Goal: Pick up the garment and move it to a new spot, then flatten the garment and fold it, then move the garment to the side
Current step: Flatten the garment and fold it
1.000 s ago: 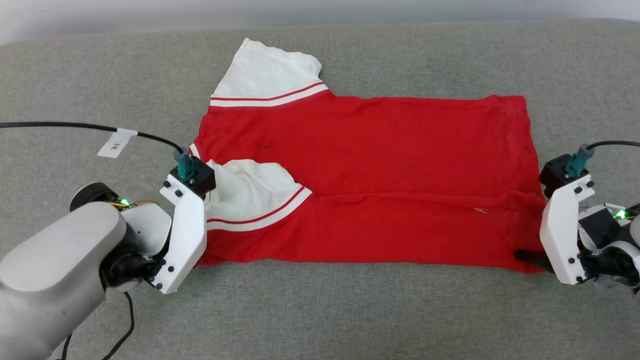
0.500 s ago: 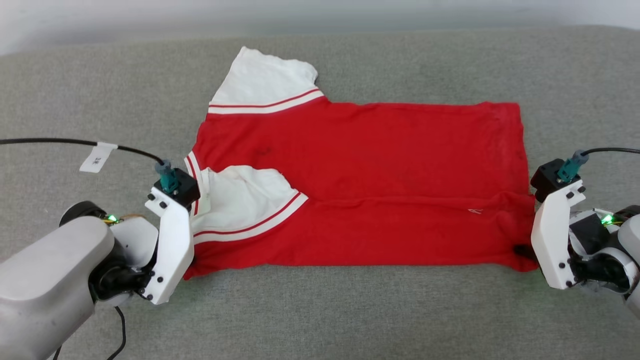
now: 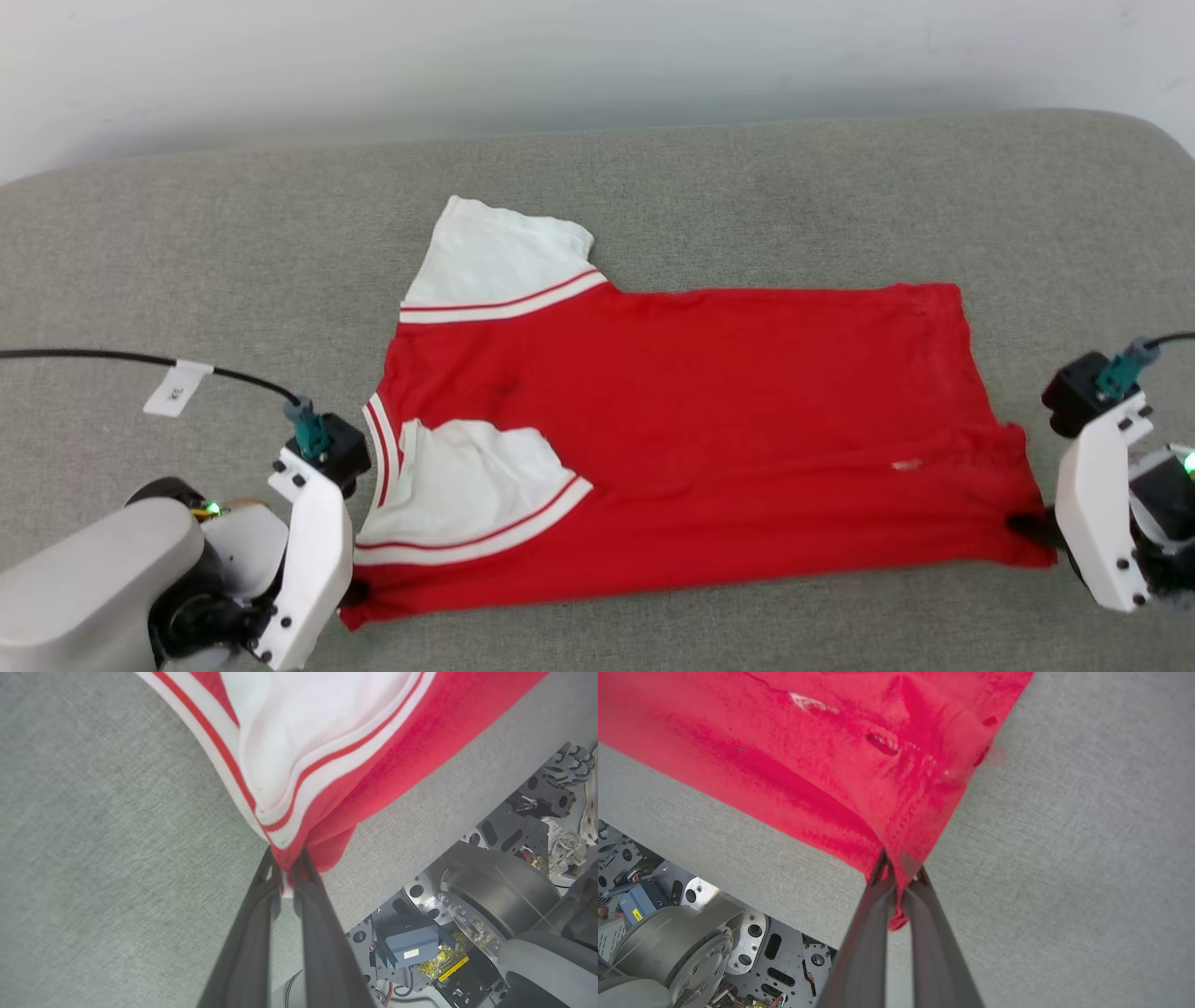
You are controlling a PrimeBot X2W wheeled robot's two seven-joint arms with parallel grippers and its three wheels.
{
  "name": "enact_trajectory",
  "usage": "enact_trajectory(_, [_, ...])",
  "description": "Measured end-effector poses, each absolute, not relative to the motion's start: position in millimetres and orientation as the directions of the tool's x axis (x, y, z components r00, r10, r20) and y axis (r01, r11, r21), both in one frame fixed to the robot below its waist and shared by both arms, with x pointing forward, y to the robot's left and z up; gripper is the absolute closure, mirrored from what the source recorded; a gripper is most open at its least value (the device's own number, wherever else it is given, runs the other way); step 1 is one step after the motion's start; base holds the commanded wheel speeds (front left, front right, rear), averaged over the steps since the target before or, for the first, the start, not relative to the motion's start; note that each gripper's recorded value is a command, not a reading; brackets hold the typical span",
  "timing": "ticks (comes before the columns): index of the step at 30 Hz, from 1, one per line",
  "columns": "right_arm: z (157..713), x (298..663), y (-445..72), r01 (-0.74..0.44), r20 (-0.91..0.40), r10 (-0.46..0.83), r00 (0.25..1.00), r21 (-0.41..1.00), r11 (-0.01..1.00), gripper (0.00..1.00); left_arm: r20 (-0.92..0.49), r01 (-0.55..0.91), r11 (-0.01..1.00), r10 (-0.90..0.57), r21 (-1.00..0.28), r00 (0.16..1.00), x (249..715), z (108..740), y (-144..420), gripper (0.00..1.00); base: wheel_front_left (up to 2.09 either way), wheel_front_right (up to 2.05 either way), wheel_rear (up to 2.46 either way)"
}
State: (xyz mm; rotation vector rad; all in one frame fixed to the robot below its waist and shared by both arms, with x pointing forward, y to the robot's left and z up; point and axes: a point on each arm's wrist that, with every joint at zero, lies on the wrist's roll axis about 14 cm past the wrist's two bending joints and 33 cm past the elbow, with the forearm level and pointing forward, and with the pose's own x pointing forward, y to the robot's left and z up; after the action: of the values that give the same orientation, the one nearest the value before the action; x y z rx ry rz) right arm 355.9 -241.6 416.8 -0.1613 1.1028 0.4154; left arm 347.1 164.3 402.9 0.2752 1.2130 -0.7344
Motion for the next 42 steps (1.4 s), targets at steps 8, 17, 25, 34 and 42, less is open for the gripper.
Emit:
enact_trajectory(8, [387.2,327.1,-247.7,-0.378,-0.921,0.235,0.310,0.108,0.920,0.76,-0.922,0.623,0.753,-0.366,-0.214,0.126,331.7,388.9,164.0,0.97,0.00,0.00,0.00])
enact_trajectory(17, [429.9,372.2,-244.5,-0.369,-0.762,0.270,0.589,0.043,0.928,0.00,-0.838,0.598,0.798,-0.374,-0.074,0.396,386.2,433.9,172.3,0.00,0.00,0.00,0.00])
enact_trajectory(25, [523.1,428.3,-251.2,-0.323,-0.343,0.268,0.900,-0.114,0.939,0.00,-0.675,0.549,0.827,-0.340,0.117,0.655,458.8,496.6,179.4,0.00,0.00,0.00,0.00])
enact_trajectory(34, [582.8,437.5,-251.9,-0.147,0.087,0.162,0.983,-0.154,0.977,0.00,-0.574,0.516,0.845,-0.355,0.140,0.738,524.9,519.8,157.2,0.00,0.00,0.00,0.00])
enact_trajectory(42, [578.5,415.7,-253.0,0.011,0.206,0.013,0.979,-0.114,0.993,0.00,-0.583,0.509,0.855,-0.361,0.105,0.728,575.6,505.5,136.0,0.00,0.00,0.00,0.00])
